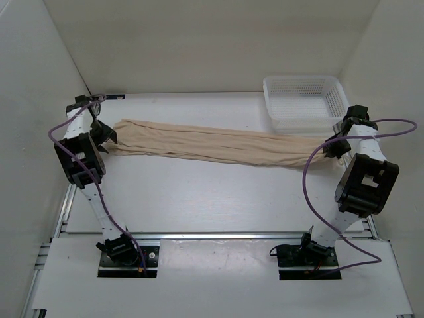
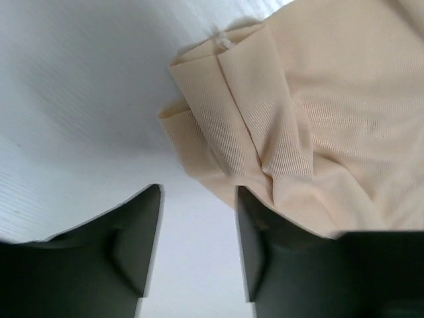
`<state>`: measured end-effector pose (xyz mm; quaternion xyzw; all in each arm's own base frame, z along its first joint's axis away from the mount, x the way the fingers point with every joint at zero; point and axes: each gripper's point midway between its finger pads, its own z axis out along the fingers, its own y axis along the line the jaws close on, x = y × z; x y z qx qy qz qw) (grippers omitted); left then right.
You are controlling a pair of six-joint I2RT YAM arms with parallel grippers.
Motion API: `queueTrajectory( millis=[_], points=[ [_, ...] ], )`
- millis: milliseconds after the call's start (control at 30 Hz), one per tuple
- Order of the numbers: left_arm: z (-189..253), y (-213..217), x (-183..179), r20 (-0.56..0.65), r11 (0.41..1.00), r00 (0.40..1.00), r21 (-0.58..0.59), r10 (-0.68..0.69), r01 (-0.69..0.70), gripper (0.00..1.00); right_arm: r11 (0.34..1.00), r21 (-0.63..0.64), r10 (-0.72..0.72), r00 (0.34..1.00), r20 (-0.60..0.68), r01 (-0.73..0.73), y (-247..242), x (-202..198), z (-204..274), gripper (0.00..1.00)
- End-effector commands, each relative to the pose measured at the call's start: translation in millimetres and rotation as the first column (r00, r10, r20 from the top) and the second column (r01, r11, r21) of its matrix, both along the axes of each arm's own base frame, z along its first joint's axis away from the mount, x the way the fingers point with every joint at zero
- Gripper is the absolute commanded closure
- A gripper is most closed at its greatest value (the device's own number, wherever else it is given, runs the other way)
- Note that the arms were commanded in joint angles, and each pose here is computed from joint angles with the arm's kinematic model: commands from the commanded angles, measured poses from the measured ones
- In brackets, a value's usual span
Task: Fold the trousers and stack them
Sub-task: Fold the trousers
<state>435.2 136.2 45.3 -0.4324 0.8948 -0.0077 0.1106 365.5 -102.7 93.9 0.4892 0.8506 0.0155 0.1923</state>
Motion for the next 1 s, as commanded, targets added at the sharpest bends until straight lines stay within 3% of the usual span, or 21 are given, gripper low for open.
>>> queueTrajectory(
  millis=[0,33,167,300,533,667,833,900,967],
  points=[
    [47,4,13,0.119,0.999,0.993,0.042,0.000,-0.005,0.35,1.000,-0.014,0.011,0.998,0.054,-0.010,-2,2,16,1.00],
    [47,4,13,0.119,0.999,0.993,0.042,0.000,-0.005,0.30,1.000,-0.006,0.015,0.998,0.057,-0.014,0,3,16,1.00],
    [33,-1,19,0.113,1.000,0.994,0.029,-0.011,0.008,0.29,1.000,-0.006,0.015,0.998,0.057,-0.014,0,3,13,1.00],
    [21,3,32,0.108,1.000,0.994,0.024,-0.002,-0.001,0.42,1.000,-0.006,0.015,0.998,0.057,-0.014,0,3,13,1.00],
    [11,0,49,0.115,1.000,0.993,0.004,-0.016,0.016,0.50,1.000,-0.006,0.015,0.998,0.057,-0.014,0,3,13,1.00],
    [5,0,46,0.096,1.000,0.995,0.000,-0.026,0.026,0.42,1.000,-0.006,0.015,0.998,0.057,-0.014,0,3,13,1.00],
    [-8,-2,35,0.050,0.999,0.998,-0.003,-0.032,0.032,0.41,1.000,-0.006,0.015,0.998,0.057,-0.014,0,3,13,1.00],
    [-11,-2,35,0.049,0.999,0.998,-0.003,-0.032,0.032,0.49,1.000,-0.006,0.015,0.998,0.057,-0.014,0,3,13,1.00],
    [-11,-2,35,0.050,0.999,0.998,-0.003,-0.032,0.032,0.62,1.000,-0.006,0.015,0.998,0.057,-0.014,0,3,13,1.00]
  ],
)
